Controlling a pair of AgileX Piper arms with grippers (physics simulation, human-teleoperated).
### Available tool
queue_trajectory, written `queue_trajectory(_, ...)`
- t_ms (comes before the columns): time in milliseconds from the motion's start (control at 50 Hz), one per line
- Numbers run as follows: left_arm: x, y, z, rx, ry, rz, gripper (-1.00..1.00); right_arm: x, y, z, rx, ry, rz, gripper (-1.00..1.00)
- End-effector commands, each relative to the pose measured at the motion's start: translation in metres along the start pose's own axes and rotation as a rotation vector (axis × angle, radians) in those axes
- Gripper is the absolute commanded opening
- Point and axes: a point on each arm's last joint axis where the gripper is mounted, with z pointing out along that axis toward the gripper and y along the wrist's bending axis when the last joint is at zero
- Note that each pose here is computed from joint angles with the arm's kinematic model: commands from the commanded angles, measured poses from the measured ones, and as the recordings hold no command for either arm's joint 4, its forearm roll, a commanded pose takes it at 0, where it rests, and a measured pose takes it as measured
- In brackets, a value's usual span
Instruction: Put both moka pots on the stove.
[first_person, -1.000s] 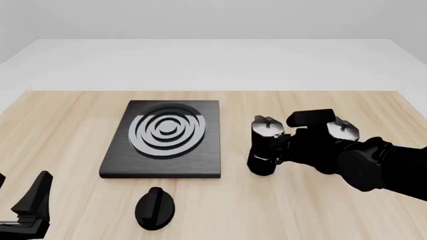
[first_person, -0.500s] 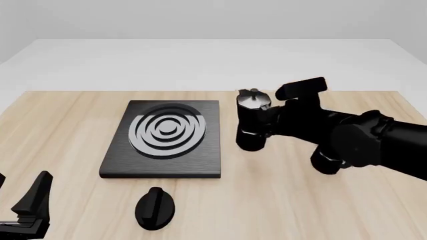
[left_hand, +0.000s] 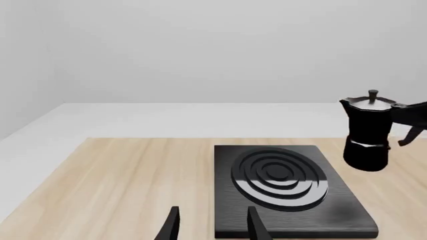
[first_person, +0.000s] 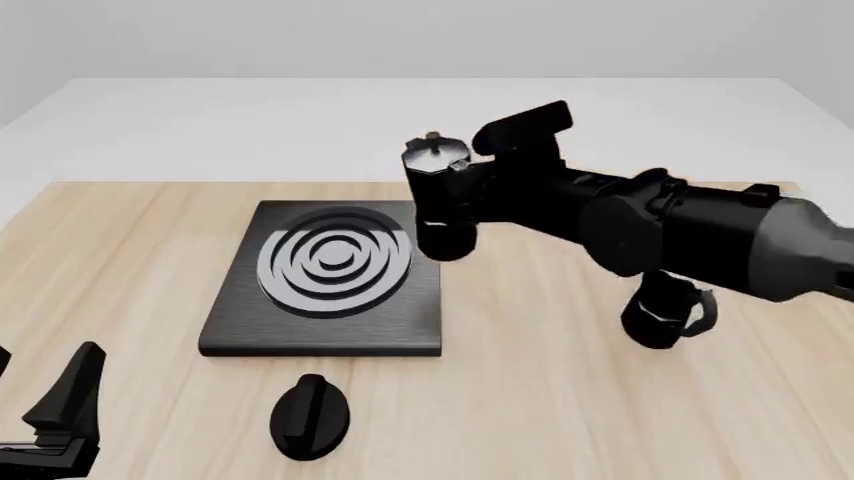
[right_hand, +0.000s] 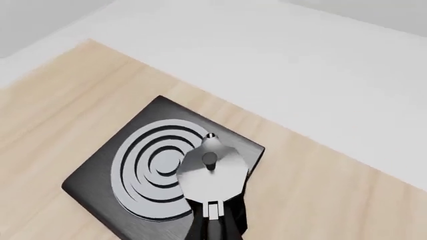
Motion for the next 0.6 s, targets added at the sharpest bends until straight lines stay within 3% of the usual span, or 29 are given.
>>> queue_trajectory(20, 0.000, 0.000, 0.000, 0.000, 0.000, 0.000, 1.00, -0.034, 0.023, 0.029, -0.053, -0.081, -0.046, -1.00)
queue_trajectory(240, 0.000, 0.000, 0.000, 0.000, 0.000, 0.000, 1.00, -0.055, 0.038, 0.060, -0.081, -0.101, -0.061, -1.00)
queue_trajectory(600, 0.000, 0.000, 0.000, 0.000, 0.000, 0.000, 1.00, -0.063, 0.065, 0.107, -0.125, -0.115, -0.074, -1.00)
